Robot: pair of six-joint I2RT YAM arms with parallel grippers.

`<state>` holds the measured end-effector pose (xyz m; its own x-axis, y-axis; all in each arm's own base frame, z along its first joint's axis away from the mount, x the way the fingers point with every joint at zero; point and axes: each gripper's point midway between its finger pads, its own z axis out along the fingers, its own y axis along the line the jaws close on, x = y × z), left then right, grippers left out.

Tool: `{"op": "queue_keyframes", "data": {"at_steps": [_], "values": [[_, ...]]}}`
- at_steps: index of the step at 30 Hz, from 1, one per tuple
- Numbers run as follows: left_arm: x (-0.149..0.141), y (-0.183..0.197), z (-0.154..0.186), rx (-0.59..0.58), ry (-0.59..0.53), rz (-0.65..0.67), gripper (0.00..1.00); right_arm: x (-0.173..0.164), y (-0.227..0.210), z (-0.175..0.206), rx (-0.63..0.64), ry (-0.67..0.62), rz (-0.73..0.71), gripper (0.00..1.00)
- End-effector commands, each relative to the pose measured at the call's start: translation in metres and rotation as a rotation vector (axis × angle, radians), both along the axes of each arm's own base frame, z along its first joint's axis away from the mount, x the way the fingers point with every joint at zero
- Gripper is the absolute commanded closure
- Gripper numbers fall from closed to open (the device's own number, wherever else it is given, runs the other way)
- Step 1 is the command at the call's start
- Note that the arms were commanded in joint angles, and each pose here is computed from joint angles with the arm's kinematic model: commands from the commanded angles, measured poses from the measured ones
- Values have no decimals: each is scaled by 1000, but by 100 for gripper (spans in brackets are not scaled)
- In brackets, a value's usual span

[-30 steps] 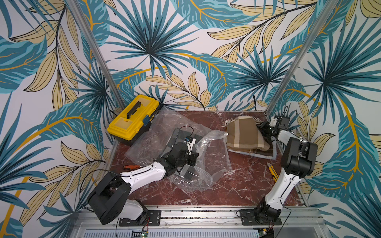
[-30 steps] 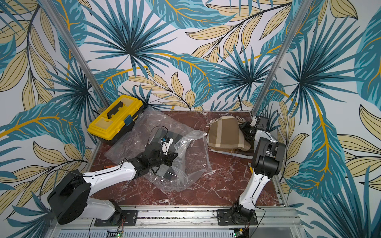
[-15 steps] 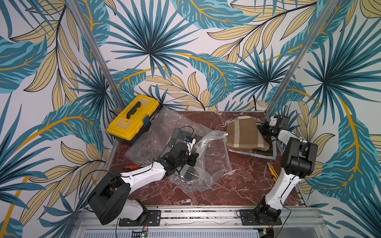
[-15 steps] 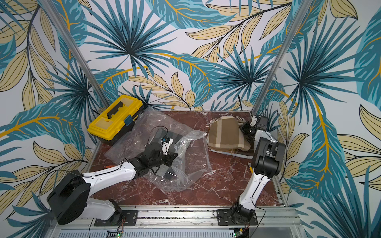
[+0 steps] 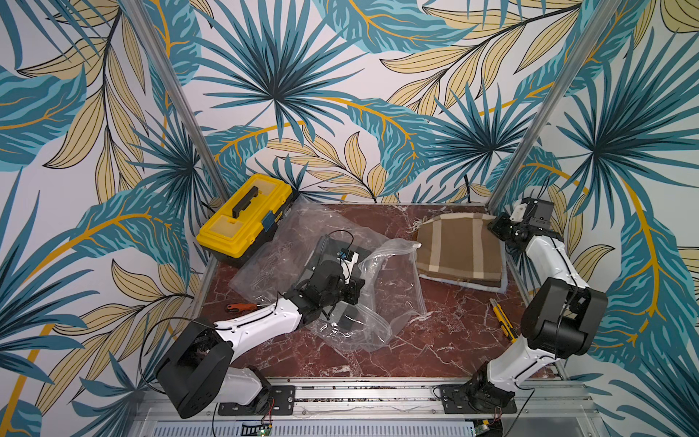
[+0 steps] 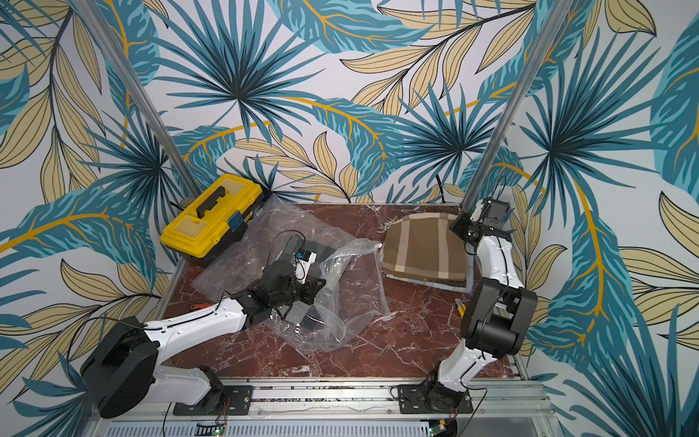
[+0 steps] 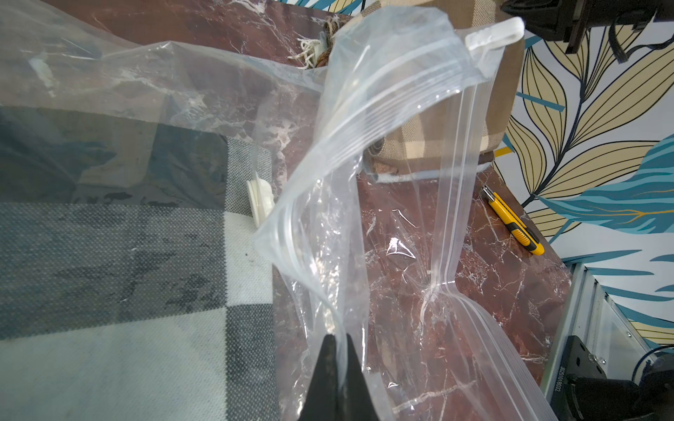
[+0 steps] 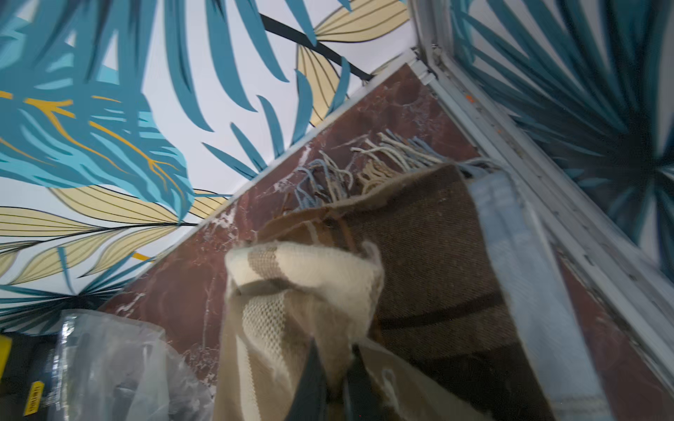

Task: Take the blanket out of the vacuum bag
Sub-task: Place the blanket at the center of the board.

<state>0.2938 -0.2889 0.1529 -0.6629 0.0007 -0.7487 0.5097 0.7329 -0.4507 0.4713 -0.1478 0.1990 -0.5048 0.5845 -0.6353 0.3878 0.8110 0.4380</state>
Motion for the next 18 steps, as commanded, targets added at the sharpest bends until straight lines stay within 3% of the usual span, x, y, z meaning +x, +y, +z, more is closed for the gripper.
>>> {"op": "queue_keyframes", "data": {"at_steps": [1,10,18], "values": [[-6,4,-2,10,1,-16,100,-29,-17,-16,-123,152,-61,100],[-9,7,-4,14,8,-13,100,-48,-45,-19,-247,252,-173,100],[-5,2,2,18,12,-19,100,-31,-55,-17,-266,216,-196,100]]}}
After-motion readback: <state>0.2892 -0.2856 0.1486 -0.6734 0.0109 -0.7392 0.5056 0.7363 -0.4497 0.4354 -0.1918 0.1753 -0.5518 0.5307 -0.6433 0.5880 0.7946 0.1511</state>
